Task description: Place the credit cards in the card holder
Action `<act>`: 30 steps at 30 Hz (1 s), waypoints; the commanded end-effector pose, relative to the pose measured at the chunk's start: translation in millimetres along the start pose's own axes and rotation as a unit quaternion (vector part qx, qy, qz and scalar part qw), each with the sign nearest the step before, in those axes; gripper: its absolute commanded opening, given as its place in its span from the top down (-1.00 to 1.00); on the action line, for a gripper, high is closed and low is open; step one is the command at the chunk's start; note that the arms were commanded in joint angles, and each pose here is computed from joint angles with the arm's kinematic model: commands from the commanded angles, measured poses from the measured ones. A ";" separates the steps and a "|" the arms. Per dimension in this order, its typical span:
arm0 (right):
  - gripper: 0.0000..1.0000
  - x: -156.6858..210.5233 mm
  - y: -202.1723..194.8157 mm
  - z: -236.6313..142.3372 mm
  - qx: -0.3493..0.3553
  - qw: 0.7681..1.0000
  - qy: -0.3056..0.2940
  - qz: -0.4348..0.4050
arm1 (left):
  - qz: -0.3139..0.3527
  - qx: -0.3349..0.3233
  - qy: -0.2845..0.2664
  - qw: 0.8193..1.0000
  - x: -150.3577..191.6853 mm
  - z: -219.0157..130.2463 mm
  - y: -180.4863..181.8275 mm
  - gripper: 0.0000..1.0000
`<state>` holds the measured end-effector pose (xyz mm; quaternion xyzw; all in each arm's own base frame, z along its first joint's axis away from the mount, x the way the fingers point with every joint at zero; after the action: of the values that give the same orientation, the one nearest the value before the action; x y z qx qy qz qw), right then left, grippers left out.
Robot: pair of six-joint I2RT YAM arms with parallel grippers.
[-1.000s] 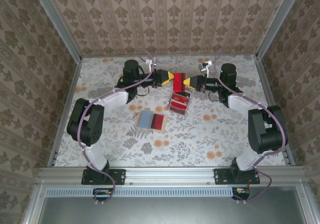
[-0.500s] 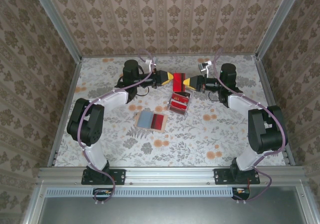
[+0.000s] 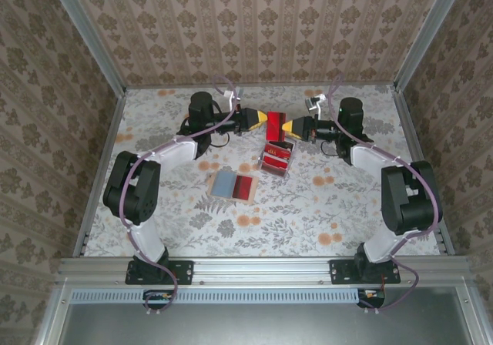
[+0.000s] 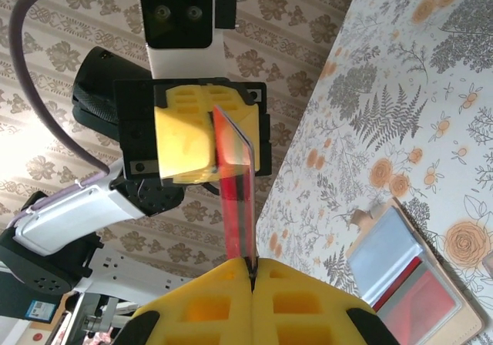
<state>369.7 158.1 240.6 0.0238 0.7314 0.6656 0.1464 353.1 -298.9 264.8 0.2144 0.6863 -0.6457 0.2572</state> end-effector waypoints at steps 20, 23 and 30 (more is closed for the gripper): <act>0.84 -15.2 -9.2 26.0 0.005 1.000 0.005 0.016 | 0.016 0.025 -0.004 1.000 -2.2 10.3 -3.1 1.00; 0.84 -14.1 -3.5 25.1 -0.003 1.000 0.006 0.011 | 0.012 0.003 0.003 1.000 2.5 9.6 4.7 1.00; 0.73 -11.2 2.7 22.8 -0.008 1.000 0.004 0.005 | 0.002 -0.009 0.003 1.000 9.4 9.5 14.0 1.00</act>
<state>387.1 169.3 223.9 0.0534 0.7366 0.6651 0.1106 368.7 -296.7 253.1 0.1881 0.6955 -0.6355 0.2776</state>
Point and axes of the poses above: each hand's point on the last joint's axis, 136 mm out from that joint toward the fingers, its own z axis out along the fingers, its own y axis along the line the jaws close on, x = y × z, the point moved 5 cm from there along -z, back along the fingers, and after that the axes turned 15 degrees about z, right-handed, at the moved point
